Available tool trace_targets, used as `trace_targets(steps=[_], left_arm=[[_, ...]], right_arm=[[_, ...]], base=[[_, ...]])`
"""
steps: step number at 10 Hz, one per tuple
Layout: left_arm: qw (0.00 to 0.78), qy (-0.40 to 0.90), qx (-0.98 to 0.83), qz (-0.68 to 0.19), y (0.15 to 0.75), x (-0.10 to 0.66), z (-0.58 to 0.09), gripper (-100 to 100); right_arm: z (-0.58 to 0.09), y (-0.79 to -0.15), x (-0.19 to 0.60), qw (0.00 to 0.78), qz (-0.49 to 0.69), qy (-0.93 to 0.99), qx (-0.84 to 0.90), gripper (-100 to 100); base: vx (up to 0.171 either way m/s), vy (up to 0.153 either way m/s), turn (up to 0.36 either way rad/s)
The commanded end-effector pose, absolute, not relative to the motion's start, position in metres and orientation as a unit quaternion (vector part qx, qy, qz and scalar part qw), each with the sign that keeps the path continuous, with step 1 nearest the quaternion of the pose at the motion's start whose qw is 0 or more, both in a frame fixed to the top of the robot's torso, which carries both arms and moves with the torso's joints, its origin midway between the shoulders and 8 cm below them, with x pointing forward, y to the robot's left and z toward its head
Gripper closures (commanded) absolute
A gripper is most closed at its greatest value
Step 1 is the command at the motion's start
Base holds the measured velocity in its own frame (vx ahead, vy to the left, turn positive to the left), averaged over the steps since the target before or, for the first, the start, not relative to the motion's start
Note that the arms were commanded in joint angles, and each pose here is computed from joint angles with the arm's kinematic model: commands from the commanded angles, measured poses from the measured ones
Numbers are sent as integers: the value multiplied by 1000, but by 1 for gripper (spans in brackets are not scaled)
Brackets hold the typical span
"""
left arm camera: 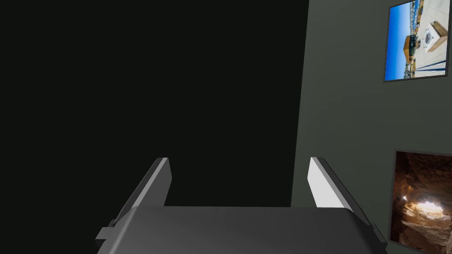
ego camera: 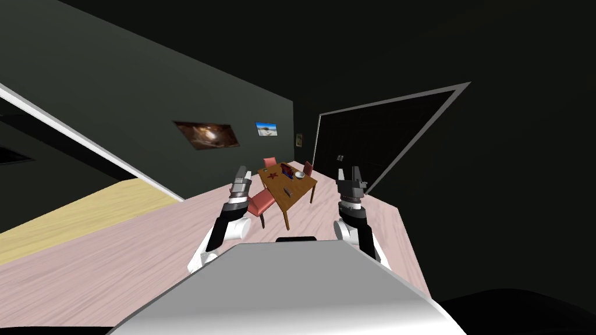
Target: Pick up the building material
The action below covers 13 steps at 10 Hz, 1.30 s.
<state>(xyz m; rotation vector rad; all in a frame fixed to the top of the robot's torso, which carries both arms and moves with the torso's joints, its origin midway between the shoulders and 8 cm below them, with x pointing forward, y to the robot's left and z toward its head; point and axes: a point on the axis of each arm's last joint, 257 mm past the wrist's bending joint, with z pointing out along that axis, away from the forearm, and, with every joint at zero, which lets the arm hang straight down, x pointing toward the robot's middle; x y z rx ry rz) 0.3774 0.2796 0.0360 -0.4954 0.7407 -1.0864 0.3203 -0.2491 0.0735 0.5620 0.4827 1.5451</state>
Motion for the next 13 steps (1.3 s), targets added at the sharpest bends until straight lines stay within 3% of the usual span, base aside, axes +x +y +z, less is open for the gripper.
trace_targets(steps=[1, 13], left_arm=[[760, 365, -237, -483, 282, 399, 21, -100], [711, 494, -298, -401, 292, 505, -61, -100]], right_arm=[[74, -249, 320, 655, 681, 213, 248, 0], [74, -249, 320, 655, 681, 213, 248, 0]], base=[[-97, -25, -115], [-61, -18, -77]])
